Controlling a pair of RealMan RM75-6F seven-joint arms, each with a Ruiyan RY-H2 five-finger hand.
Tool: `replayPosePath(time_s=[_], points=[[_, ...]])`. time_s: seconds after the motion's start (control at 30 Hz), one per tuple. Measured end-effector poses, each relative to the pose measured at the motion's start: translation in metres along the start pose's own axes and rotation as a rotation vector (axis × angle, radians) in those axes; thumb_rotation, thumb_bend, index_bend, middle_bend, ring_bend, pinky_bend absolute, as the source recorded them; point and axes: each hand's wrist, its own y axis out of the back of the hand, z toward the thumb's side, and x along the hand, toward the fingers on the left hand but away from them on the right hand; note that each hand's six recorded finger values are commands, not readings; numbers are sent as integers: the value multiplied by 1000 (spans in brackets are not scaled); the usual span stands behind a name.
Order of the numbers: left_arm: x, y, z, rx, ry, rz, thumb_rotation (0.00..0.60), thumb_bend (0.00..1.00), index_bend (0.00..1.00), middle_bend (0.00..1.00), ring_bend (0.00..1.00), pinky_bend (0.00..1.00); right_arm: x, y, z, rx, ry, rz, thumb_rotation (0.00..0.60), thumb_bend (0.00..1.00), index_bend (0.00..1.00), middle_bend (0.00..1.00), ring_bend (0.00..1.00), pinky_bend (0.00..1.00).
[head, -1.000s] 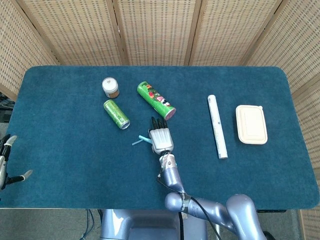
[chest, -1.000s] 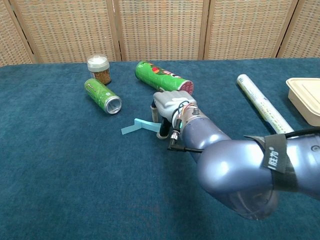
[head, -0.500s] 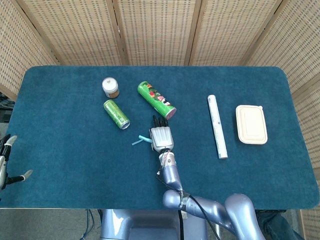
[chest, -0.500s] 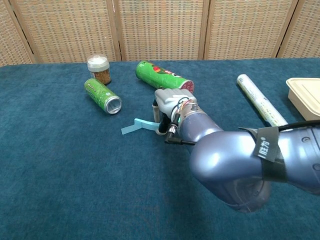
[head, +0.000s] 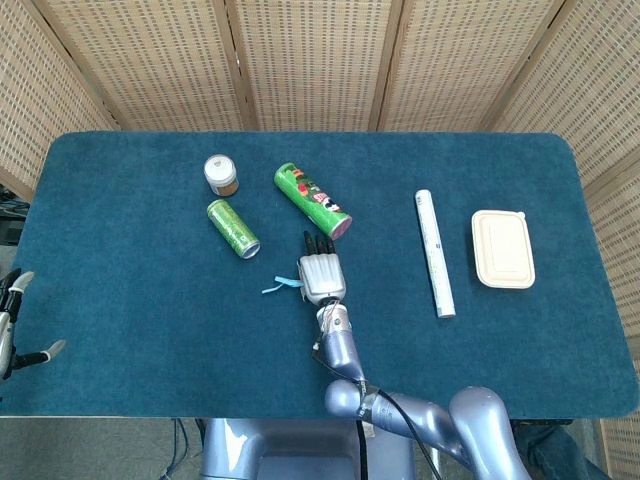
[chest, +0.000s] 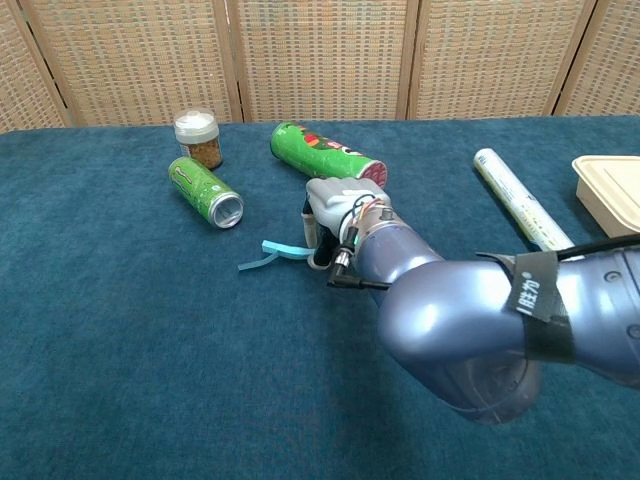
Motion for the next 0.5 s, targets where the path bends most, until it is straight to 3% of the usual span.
replayPosePath(time_s=[0.33,0.5], points=[[-1,-4,3,13,-12,-11,600,170,0,0,0,0,14,13,9,-39,66,-36,600,440,627,0,0,0],[5,-4,14,51,-56,-19,600,166,4,0,0,0,24,34,9,-76,108,-73,600,440,627,0,0,0]])
